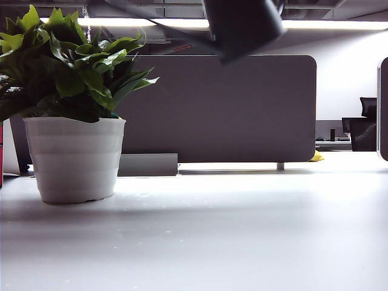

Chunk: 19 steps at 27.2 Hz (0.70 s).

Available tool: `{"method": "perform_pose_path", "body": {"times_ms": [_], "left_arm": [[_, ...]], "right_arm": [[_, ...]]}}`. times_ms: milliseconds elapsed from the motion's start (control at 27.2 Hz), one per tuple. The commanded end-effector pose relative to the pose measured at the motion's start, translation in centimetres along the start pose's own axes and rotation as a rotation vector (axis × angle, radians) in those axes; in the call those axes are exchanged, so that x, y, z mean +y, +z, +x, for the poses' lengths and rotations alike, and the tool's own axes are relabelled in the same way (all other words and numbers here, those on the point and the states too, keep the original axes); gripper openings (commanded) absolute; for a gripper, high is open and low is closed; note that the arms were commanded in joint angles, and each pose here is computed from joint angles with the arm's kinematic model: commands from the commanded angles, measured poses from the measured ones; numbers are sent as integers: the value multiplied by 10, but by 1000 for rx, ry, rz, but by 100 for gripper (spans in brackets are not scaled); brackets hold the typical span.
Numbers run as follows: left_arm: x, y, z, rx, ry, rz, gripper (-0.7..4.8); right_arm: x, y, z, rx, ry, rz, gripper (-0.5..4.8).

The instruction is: Pick up the watering can from the table, water the potted plant, and put the can back.

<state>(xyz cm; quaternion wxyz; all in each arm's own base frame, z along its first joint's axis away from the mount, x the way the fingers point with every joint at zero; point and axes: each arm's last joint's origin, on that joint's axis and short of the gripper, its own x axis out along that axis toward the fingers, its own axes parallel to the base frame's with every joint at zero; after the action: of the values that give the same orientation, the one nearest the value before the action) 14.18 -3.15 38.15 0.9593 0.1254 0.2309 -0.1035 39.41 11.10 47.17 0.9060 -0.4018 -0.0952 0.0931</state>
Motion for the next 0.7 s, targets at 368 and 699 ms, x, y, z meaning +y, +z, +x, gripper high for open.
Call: {"method": "perform_pose_path", "body": {"times_ms": [368,699], "left_arm": [[-18,12,-22,-200,-268,-15,-6],[-81,26,-27,-287,-488,134,-6]], "right_arm": [[-24,2,-136,-72,-94,503,-5],[67,-98,-199,1,-165,665,-5]]}}
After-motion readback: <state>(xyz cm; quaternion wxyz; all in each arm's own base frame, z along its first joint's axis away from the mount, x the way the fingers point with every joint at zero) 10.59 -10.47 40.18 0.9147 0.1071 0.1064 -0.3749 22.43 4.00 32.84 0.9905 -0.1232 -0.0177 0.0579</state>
